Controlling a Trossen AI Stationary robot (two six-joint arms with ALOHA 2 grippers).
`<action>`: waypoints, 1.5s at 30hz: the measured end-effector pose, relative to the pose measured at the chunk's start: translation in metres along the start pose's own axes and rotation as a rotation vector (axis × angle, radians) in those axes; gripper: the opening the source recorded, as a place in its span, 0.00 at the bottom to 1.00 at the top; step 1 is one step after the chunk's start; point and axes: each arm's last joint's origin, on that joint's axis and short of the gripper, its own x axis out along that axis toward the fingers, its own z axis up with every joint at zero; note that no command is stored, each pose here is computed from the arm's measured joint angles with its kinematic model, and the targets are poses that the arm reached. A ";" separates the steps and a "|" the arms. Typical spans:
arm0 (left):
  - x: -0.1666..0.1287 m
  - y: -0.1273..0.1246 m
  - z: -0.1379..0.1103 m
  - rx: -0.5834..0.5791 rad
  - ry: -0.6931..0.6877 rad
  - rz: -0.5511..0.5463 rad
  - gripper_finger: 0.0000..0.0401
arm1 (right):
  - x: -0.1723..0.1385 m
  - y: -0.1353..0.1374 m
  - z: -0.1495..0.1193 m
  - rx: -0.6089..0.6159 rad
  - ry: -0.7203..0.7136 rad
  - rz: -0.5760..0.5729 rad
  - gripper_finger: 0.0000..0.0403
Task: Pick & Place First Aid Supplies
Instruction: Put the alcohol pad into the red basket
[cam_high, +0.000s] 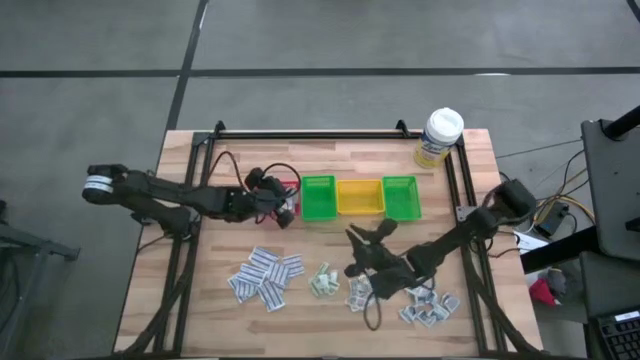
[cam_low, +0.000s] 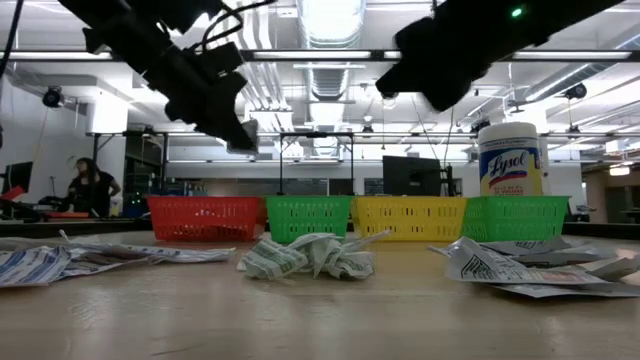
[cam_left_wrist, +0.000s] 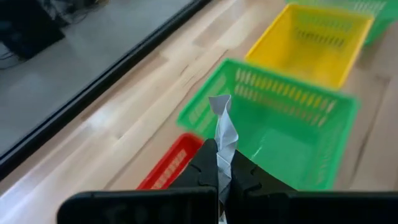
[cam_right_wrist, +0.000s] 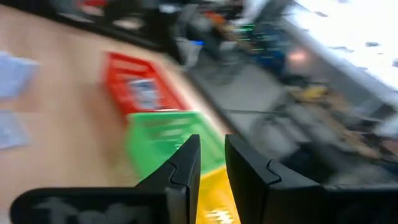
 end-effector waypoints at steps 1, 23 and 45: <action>0.000 0.002 -0.001 0.009 0.018 0.009 0.00 | -0.003 -0.005 0.000 0.020 0.005 0.062 0.17; 0.027 0.040 -0.012 -0.133 0.320 -0.170 0.00 | -0.048 -0.105 -0.031 0.369 0.079 0.629 0.19; 0.063 0.067 -0.030 -0.483 0.561 -0.230 0.00 | -0.051 -0.107 -0.038 0.390 0.089 0.639 0.17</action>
